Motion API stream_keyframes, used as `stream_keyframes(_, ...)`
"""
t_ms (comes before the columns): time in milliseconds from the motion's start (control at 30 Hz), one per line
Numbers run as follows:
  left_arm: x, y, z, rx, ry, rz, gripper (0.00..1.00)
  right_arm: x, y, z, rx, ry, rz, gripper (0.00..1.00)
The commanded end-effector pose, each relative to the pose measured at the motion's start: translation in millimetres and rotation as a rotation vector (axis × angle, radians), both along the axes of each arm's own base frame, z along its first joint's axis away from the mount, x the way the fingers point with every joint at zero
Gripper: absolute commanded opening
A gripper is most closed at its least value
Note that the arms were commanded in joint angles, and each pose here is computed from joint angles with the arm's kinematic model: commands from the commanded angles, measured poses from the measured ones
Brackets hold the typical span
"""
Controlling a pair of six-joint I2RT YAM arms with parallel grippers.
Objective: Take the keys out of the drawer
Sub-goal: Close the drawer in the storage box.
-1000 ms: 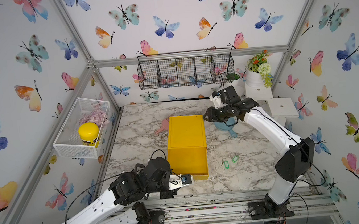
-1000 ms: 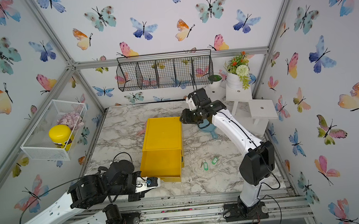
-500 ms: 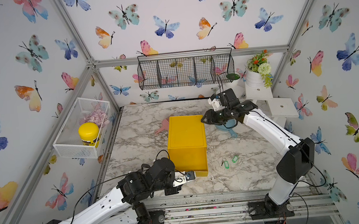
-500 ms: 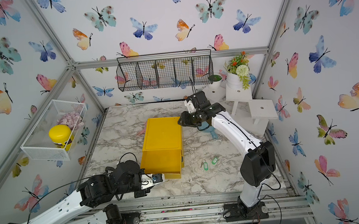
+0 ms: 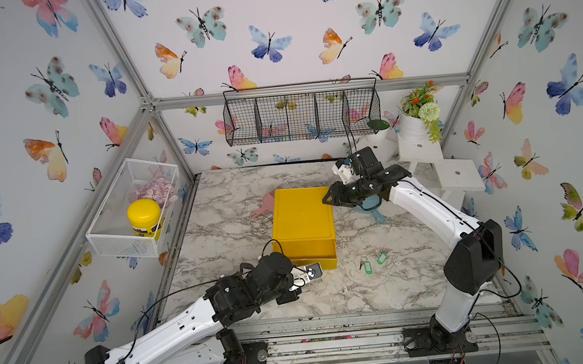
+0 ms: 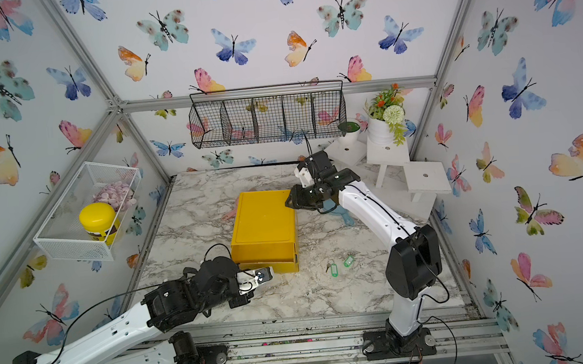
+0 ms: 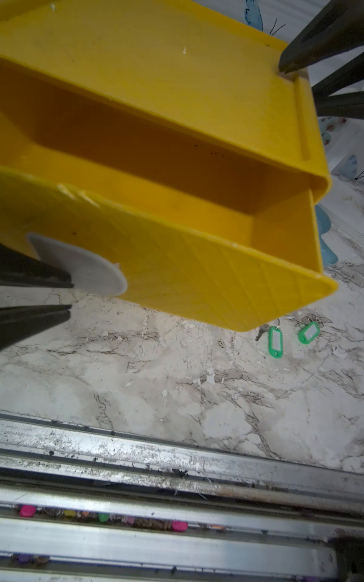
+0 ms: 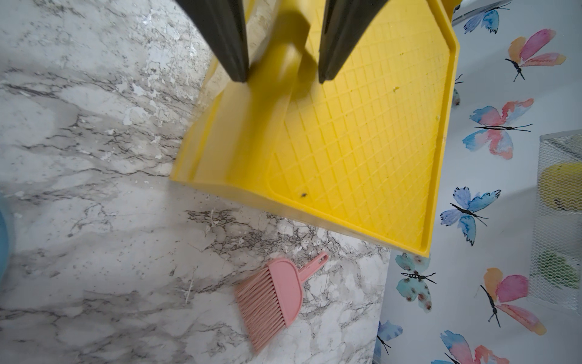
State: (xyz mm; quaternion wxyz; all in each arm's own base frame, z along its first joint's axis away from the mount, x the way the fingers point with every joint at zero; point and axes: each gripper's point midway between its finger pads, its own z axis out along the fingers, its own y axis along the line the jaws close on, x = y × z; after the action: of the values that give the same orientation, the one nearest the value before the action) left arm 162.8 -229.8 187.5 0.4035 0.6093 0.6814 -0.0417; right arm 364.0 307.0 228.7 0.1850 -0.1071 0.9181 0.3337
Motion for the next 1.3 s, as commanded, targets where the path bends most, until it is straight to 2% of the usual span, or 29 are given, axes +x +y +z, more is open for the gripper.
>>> stream_keyframes(0,18,-4,8,-0.031,-0.059,0.072,0.18,-2,9,4,0.026,-0.008,0.042,0.43)
stream_keyframes(267,33,-13,11,-0.091,-0.077,0.114,0.21,-5,8,0,0.007,-0.007,0.066,0.43)
stream_keyframes(667,58,-5,14,-0.117,-0.083,0.171,0.26,-5,8,-6,0.008,0.005,0.064,0.43)
stream_keyframes(1033,67,-4,18,-0.154,-0.097,0.199,0.27,-3,9,-5,0.015,0.010,0.049,0.43)
stream_keyframes(1100,64,-5,22,-0.163,-0.092,0.184,0.30,-3,9,-4,0.013,0.009,0.047,0.43)
stream_keyframes(1267,36,-3,21,-0.199,-0.100,0.046,0.46,-4,8,-7,0.009,0.012,0.044,0.43)
